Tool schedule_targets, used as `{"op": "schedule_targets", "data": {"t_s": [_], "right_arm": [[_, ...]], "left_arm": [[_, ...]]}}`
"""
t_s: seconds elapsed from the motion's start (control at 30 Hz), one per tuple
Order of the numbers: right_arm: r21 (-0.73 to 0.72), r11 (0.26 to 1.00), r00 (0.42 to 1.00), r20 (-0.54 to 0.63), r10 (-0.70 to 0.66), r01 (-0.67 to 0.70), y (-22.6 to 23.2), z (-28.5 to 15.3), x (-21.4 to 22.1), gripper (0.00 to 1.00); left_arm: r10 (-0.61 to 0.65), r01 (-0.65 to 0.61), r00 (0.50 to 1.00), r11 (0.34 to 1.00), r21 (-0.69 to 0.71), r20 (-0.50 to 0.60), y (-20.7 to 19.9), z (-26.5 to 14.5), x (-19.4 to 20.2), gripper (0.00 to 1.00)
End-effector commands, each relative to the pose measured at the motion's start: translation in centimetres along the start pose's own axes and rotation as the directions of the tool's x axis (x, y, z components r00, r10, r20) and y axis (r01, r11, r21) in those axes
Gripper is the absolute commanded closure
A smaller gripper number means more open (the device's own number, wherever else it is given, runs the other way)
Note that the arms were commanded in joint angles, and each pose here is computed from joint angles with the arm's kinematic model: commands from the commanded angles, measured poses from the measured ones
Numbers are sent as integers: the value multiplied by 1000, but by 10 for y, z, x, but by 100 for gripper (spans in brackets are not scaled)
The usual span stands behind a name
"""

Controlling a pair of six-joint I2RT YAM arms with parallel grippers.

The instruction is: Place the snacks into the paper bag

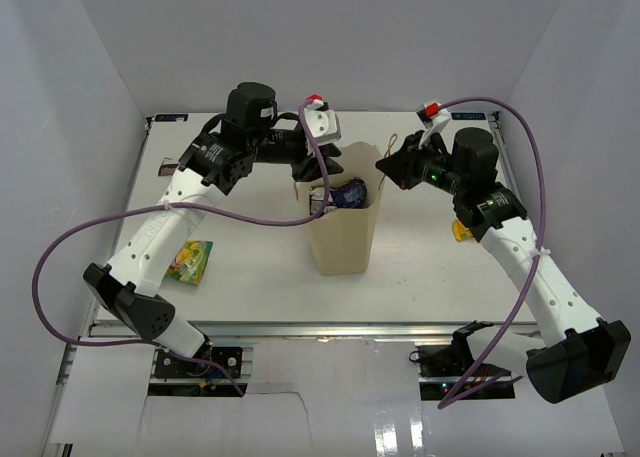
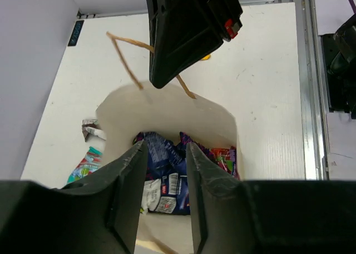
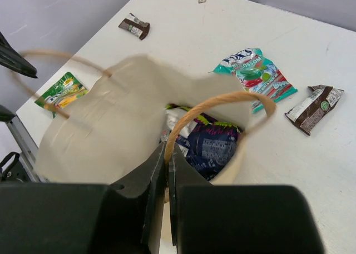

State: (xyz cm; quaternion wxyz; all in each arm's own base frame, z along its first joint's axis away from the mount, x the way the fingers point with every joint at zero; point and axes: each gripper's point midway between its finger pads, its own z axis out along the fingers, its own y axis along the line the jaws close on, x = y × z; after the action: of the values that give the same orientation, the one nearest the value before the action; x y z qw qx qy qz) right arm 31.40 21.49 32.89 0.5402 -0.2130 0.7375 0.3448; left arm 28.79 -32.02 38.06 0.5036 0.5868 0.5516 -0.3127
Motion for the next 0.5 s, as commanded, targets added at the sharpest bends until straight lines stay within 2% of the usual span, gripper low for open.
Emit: {"op": "schedule_targets", "data": {"t_s": [0.0, 0.17, 0.27, 0.33, 0.37, 0.4, 0.43, 0.47], "right_arm": [[4, 1000, 999, 40, -16, 15, -2, 2, -10, 92], [7, 1000, 999, 39, -24, 24, -2, 1, -9, 92], [-14, 999, 998, 38, -50, 50, 1, 1, -9, 91], [-83, 988, 991, 45, -129, 132, 12, -4, -12, 86], [-111, 979, 984, 56, -167, 172, 18, -7, -16, 79], [-149, 967, 978, 60, -199, 206, 25, -11, -17, 54], [-156, 950, 962, 74, -263, 272, 26, -15, -20, 39], [-143, 943, 952, 91, -291, 302, 24, -22, -26, 25]], "left_arm": [[59, -59, 995, 998, -4, 75, -8, -14, -30, 53], [76, -66, 992, 993, -100, 103, 6, -24, -48, 48], [80, -42, 988, 962, -269, 131, 33, -38, -64, 44], [44, 33, 985, 900, -435, 167, 55, -60, -76, 41], [26, 81, 979, 861, -502, 201, 59, -77, -85, 30], [-23, 158, 975, 764, -626, 219, 79, -95, -79, 24], [-104, 277, 952, 696, -662, 290, 84, -105, -76, 17], [-138, 338, 935, 620, -708, 326, 89, -119, -71, 6]]}}
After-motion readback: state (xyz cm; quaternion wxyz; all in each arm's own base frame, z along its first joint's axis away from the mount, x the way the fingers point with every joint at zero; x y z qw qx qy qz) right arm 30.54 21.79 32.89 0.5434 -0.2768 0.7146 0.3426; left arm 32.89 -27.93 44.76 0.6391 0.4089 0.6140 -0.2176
